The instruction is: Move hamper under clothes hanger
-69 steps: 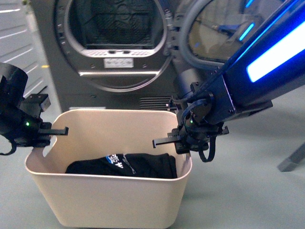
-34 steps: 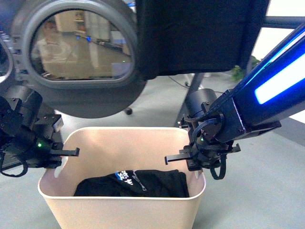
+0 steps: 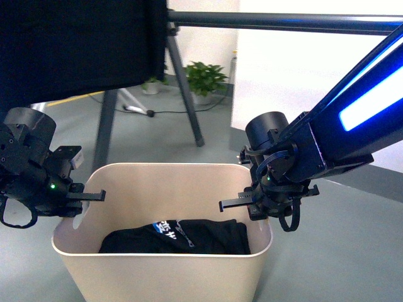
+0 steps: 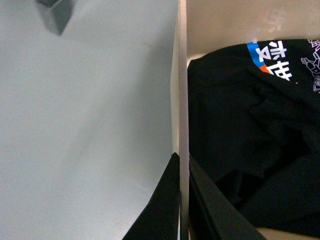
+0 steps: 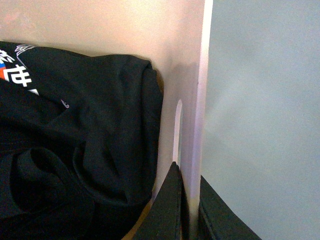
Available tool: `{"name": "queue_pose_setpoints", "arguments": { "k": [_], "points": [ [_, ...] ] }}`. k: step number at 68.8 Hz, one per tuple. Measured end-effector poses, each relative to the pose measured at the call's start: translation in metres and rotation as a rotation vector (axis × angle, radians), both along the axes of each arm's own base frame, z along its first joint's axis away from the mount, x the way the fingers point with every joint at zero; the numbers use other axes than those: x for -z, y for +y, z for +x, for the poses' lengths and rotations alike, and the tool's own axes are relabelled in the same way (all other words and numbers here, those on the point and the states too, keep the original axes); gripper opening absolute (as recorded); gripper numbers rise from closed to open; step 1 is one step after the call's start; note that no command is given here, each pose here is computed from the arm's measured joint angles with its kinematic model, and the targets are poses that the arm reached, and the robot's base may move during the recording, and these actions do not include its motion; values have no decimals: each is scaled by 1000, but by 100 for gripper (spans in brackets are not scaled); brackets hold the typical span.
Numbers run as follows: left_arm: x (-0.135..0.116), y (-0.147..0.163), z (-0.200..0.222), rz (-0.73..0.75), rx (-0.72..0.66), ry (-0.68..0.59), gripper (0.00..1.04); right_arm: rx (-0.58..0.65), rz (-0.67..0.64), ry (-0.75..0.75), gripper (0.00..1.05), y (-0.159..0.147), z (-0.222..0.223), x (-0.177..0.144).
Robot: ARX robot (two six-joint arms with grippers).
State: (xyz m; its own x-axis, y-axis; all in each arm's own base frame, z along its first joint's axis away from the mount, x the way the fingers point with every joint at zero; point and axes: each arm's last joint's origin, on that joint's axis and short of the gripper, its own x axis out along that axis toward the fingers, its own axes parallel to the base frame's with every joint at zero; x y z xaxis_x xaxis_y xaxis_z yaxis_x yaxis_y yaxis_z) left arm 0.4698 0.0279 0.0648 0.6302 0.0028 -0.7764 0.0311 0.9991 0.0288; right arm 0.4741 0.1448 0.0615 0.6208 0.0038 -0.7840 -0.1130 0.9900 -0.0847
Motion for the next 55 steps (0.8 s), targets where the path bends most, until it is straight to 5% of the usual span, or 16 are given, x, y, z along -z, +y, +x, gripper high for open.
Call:
{"name": "queue_pose_setpoints", "arguments": {
  "k": [55],
  "points": [
    [-1, -7, 0, -8, 18, -2, 4, 17, -7, -1, 3, -6, 2, 0]
  ]
}}
